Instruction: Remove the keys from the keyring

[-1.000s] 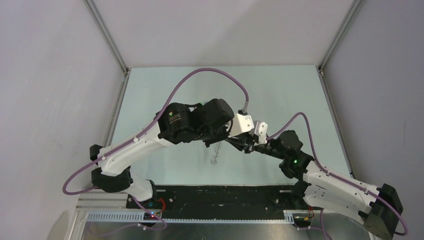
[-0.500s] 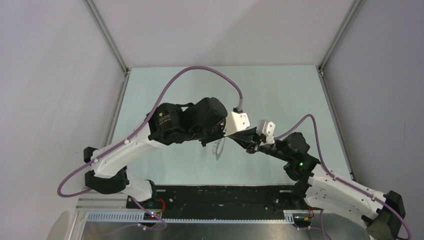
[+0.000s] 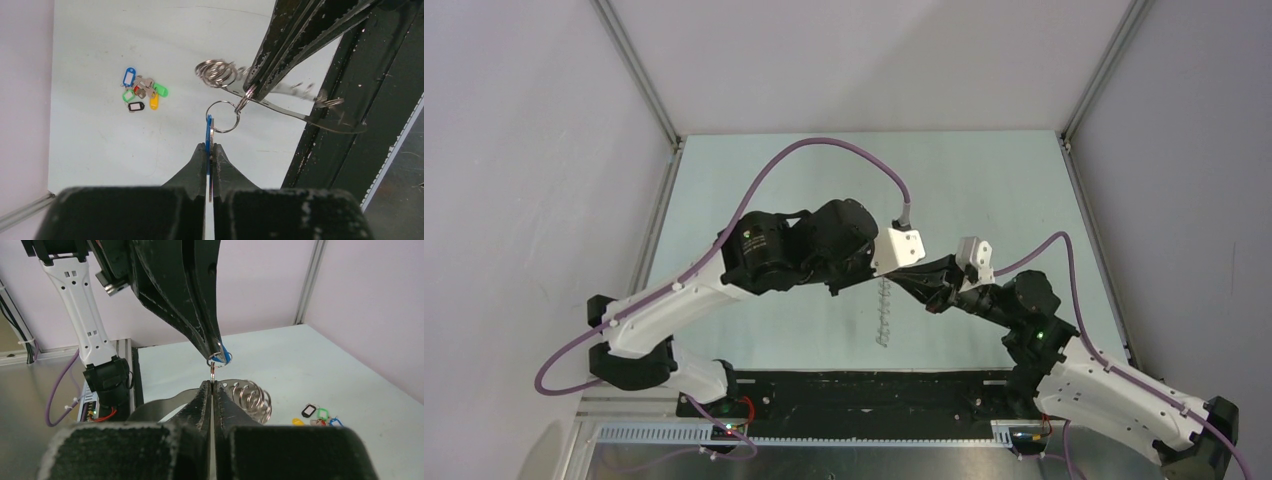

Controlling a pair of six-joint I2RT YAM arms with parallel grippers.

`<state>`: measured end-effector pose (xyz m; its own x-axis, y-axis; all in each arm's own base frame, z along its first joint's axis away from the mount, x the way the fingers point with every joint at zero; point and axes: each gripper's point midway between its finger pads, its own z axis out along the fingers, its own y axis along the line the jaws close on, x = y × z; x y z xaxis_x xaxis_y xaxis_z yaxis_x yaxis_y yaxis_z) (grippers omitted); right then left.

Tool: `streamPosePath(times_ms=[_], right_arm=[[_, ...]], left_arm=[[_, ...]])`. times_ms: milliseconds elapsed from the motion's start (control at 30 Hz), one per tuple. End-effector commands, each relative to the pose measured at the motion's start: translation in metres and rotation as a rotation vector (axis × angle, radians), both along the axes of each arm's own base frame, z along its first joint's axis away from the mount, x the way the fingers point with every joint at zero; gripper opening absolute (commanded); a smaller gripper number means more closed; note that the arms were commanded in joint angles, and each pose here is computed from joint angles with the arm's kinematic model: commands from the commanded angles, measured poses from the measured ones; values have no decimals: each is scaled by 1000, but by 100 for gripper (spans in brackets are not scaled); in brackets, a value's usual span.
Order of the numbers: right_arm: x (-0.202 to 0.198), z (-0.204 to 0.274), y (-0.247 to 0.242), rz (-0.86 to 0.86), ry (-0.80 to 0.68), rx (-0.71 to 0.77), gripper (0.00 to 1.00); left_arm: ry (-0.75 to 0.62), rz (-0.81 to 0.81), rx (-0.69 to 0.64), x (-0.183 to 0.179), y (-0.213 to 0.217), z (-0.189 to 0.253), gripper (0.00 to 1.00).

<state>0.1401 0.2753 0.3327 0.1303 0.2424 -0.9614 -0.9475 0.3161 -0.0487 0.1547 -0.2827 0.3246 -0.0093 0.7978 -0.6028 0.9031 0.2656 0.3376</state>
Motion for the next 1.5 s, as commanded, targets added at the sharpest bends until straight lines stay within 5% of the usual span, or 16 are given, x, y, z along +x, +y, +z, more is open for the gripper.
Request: streamPosePath(times_ms=[0,1467], right_arm=[[-6,36,-9,-3,-23,94,0],[23,-13,-39,-244,182,-29,0]], left_arm=[[-27,-34,-77,-2,-5,14,0],[-185,-152,-307,15,-38,-13,0]])
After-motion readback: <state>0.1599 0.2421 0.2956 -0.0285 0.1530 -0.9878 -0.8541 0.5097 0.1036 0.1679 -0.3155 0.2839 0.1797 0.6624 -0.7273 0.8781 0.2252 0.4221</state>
